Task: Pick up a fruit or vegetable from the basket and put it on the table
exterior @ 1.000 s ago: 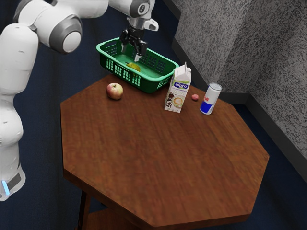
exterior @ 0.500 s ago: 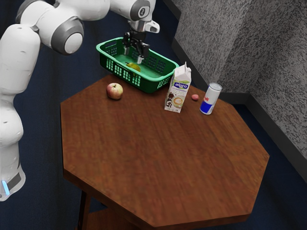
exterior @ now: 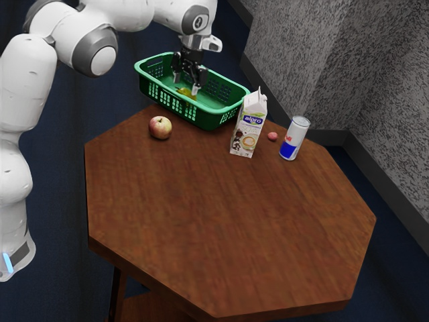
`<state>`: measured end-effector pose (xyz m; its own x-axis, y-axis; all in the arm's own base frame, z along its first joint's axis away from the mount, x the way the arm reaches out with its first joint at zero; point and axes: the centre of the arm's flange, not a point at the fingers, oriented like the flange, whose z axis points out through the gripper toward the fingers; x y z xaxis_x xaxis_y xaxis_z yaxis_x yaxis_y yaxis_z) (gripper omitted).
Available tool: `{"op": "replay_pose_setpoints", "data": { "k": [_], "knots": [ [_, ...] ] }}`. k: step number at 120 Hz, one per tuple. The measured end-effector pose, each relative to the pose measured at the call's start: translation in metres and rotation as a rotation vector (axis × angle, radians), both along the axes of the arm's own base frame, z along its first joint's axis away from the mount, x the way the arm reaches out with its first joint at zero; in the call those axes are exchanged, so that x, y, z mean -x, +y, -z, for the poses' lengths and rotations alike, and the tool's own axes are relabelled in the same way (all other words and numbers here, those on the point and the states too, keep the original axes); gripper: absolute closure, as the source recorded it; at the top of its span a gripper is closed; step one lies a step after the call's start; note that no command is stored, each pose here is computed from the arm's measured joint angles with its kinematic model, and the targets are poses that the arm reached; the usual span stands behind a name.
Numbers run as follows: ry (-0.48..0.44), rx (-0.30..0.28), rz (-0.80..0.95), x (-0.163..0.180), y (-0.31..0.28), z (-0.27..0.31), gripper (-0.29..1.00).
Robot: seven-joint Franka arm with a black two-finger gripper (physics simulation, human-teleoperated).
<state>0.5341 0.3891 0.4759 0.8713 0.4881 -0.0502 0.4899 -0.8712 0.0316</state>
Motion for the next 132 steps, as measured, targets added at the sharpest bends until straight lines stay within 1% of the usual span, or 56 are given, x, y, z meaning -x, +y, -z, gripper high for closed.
{"op": "replay_pose_setpoints", "data": {
  "k": [28, 49, 68, 122, 132],
  "knots": [
    [-0.008, -0.044, 0.008, -0.008, 0.006, 0.011, 0.0],
    [-0.005, -0.05, 0.011, -0.013, 0.008, 0.024, 0.0],
    [-0.005, -0.051, 0.012, -0.017, 0.009, 0.033, 0.0],
    [0.001, -0.031, 0.013, -0.023, 0.011, 0.056, 0.0],
    [-0.004, -0.023, 0.013, -0.024, 0.01, 0.056, 0.04]
  ]
}}
